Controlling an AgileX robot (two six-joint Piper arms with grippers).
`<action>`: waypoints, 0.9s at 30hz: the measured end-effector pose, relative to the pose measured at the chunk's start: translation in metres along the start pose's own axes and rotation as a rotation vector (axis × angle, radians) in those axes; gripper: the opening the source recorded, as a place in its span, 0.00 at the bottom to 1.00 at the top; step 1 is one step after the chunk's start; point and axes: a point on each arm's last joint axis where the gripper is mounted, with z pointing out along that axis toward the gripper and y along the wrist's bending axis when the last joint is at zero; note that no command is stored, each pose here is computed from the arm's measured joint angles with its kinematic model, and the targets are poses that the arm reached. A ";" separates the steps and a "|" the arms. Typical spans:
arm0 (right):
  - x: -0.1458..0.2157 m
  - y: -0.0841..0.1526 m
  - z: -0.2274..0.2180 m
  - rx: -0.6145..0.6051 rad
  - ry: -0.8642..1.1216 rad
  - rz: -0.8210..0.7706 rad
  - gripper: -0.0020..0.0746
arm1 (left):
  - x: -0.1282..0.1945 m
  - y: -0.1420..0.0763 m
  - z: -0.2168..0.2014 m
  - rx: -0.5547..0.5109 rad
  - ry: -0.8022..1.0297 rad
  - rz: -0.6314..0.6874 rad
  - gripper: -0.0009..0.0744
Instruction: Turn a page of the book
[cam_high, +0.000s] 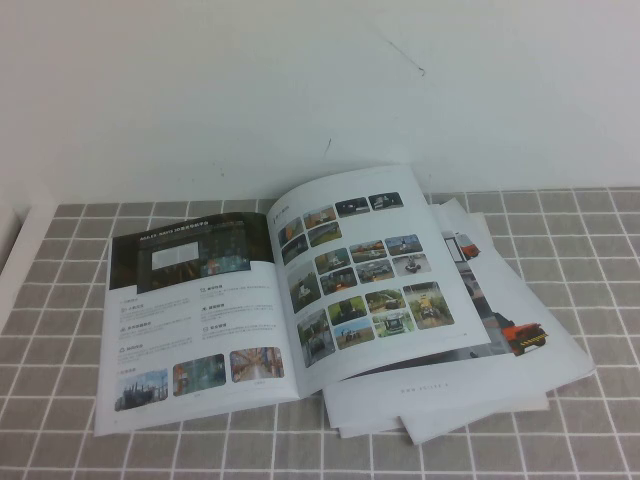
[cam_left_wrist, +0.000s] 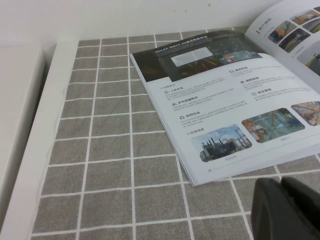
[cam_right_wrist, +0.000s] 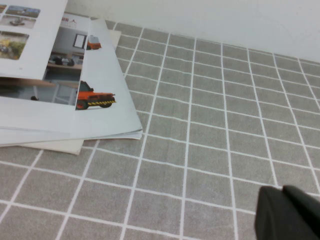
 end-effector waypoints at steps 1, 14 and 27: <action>0.000 0.000 0.000 0.000 0.000 0.000 0.02 | 0.000 0.000 0.000 0.000 0.000 0.000 0.01; 0.000 0.000 0.000 0.000 0.000 0.000 0.02 | -0.008 0.001 0.001 -0.013 -0.120 -0.001 0.01; 0.000 0.000 0.000 0.000 0.000 0.000 0.02 | -0.009 0.003 0.000 -0.040 -0.130 0.145 0.01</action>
